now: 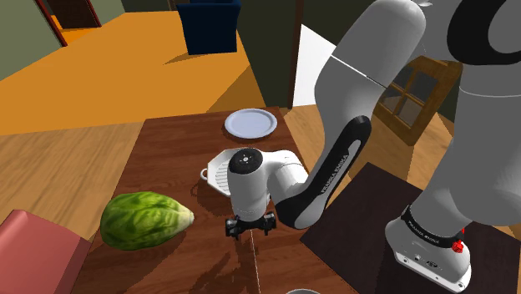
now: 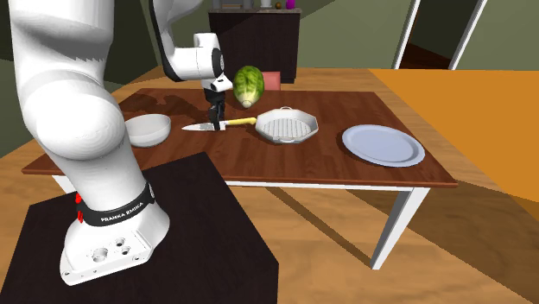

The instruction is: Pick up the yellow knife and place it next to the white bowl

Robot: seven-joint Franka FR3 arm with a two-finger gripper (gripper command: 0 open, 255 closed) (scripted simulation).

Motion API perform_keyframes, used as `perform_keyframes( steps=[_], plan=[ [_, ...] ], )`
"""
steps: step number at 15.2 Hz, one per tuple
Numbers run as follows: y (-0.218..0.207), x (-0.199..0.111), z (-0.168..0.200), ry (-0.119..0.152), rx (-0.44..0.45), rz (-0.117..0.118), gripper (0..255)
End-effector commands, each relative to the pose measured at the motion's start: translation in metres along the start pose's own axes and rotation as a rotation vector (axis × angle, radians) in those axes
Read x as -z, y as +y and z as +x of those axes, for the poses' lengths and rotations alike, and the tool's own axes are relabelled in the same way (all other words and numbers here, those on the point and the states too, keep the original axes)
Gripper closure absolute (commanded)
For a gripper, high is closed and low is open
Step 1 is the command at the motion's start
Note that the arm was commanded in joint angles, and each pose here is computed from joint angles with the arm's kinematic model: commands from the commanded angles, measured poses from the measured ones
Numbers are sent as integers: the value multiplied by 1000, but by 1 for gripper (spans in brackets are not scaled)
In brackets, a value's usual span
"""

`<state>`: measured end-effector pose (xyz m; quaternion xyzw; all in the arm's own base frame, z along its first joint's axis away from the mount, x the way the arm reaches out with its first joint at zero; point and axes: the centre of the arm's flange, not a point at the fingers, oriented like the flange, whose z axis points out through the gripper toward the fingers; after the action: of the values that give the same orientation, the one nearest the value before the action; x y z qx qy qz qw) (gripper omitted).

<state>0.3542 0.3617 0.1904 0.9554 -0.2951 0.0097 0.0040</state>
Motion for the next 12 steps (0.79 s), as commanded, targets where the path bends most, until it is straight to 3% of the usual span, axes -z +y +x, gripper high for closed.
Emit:
perform_keyframes(
  steps=[1,5,12],
  plan=[
    [0,0,0,0,0,0,0],
    [0,50,0,0,0,0,0],
    [0,50,0,0,0,0,0]
  ],
)
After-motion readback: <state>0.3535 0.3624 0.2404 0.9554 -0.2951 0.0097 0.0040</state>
